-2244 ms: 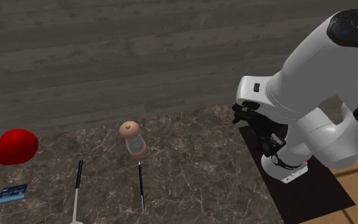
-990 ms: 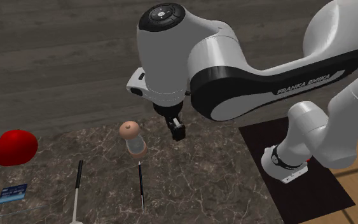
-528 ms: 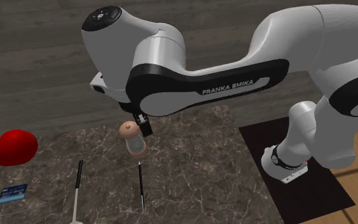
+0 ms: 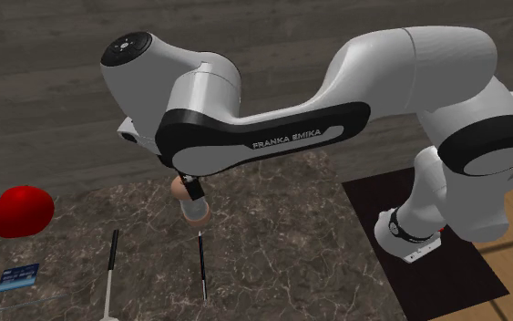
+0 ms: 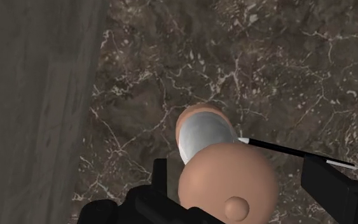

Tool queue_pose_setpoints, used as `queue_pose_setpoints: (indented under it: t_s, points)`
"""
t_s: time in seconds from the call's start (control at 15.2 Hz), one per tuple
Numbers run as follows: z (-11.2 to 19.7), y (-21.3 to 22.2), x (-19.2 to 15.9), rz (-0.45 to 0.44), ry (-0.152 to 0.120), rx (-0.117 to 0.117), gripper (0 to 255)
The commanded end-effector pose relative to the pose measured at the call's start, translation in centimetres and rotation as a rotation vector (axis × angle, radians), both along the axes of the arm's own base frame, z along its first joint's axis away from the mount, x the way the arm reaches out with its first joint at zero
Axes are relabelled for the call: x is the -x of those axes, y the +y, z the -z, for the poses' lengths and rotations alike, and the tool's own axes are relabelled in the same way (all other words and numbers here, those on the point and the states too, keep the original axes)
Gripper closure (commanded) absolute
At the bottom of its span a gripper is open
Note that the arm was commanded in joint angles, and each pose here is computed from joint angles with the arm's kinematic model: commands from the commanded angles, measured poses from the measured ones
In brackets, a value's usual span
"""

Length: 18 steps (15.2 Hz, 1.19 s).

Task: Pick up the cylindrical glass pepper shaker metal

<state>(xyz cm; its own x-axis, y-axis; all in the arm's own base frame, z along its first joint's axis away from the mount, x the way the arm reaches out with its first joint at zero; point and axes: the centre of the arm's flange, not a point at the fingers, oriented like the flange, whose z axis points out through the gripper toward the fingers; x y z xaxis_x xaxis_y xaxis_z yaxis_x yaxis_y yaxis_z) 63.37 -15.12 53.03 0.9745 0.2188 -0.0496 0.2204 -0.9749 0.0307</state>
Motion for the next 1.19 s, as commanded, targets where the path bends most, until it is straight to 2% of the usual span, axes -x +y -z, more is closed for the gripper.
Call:
queue_pose_setpoints:
  t_s: [0.0,0.13,0.2,0.79,1.12]
  points:
    - [1.1,-0.1,0.0,0.0,-0.001,0.0,0]
    - [1.4,-0.1,0.0,0.0,-0.001,0.0,0]
    - [1.4,0.0,0.1,0.0,0.0,0.0,255]
    - [1.4,-0.1,0.0,0.0,-0.001,0.0,255]
    - [-1.2,-0.1,0.0,0.0,-0.001,0.0,255]
